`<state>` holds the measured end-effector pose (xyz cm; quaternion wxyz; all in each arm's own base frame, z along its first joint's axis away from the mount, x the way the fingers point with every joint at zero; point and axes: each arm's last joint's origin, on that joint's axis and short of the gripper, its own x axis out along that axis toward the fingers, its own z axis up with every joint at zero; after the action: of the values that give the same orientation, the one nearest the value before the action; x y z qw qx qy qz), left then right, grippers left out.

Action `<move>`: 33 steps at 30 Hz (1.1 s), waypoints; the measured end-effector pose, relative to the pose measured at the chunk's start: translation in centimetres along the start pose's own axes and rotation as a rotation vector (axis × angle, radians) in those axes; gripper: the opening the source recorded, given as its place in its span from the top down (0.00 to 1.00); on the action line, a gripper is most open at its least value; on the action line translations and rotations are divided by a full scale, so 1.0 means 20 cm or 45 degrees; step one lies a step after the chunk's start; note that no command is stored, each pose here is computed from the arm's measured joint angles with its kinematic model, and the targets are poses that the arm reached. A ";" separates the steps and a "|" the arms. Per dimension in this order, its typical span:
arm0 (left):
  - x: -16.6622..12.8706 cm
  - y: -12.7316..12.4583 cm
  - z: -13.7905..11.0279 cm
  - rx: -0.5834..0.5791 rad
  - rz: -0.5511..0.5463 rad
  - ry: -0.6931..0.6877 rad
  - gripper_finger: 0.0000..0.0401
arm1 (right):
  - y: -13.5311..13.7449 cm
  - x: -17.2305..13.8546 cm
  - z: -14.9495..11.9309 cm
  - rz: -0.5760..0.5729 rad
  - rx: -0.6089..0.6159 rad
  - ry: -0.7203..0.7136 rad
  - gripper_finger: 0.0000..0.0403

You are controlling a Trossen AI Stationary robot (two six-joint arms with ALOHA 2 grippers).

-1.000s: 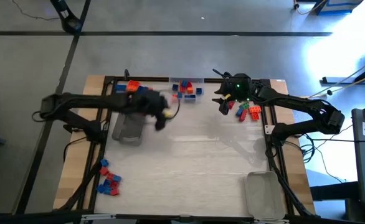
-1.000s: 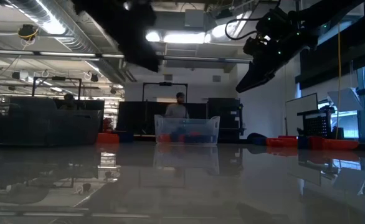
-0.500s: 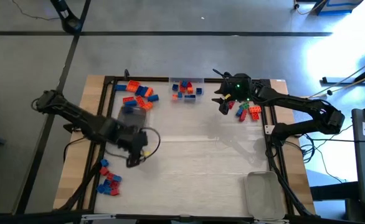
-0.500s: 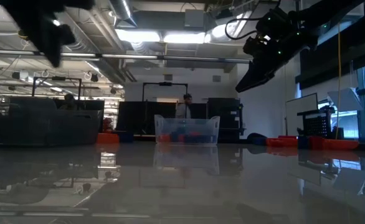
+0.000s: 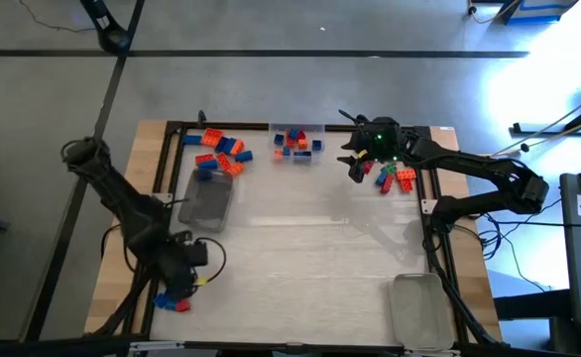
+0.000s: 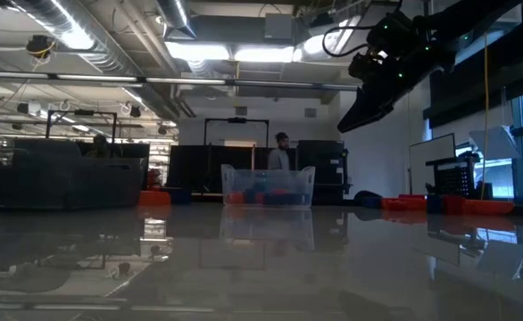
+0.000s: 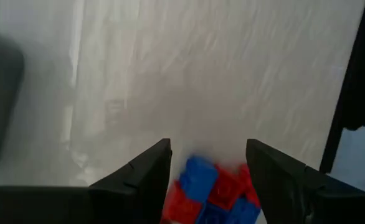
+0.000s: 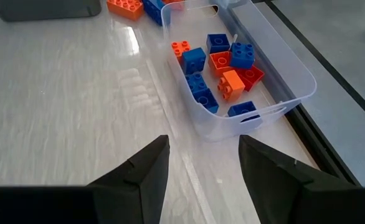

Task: Sort blocks by size
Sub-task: Put the blue 4 stud game piece into the transparent bin

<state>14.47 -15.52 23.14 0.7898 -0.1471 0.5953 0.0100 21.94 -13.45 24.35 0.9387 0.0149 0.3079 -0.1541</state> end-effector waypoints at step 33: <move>0.32 -0.01 -0.23 0.107 0.069 0.169 0.56 | 0.00 0.00 0.00 -0.001 -0.001 -0.004 0.52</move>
<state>12.15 -17.90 15.96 0.7536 -0.0980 0.6499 -0.0033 21.96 -13.46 24.37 0.9391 0.0140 0.3066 -0.1545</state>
